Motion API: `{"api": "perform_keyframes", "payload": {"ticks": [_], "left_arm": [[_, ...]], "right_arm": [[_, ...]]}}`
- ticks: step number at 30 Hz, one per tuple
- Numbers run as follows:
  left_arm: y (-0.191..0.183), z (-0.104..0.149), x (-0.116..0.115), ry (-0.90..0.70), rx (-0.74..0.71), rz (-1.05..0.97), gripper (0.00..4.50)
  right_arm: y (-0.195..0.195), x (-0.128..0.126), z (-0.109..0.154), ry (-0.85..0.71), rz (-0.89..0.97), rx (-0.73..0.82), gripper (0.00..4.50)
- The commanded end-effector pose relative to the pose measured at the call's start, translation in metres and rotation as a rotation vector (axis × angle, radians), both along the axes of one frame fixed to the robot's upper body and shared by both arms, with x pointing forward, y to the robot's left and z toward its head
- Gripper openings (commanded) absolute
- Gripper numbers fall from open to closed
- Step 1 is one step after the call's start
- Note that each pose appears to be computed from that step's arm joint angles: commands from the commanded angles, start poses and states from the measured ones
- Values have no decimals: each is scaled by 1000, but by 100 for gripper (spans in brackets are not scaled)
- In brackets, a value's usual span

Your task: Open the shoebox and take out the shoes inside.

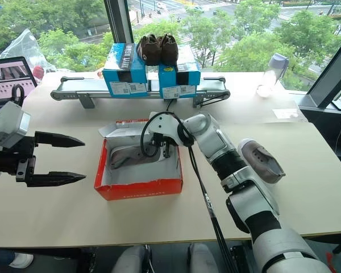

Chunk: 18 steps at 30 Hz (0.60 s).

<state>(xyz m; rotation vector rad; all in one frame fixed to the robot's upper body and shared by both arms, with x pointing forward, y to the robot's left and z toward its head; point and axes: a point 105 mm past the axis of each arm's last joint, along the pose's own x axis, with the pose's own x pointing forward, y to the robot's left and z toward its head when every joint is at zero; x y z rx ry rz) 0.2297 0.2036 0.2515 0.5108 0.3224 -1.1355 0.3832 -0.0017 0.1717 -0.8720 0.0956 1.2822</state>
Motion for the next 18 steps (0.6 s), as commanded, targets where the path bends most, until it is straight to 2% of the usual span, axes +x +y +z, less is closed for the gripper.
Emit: {"api": "perform_keyframes", "payload": {"ticks": [1, 7, 10, 18], "left_arm": [[-1, 8, 0, -32, 18, -7, 450], [-2, 7, 1, -31, 19, -15, 450], [-3, 6, 3, -33, 16, -24, 450], [-8, 4, 9, -31, 2, -61, 450]], "right_arm": [[6, -14, -4, 60, 51, 0, 6], [4, -52, 43, 192, 163, 141, 6], [-6, -63, 60, 217, 170, 175, 6], [-56, -47, 103, 230, -85, 371, 6]]}}
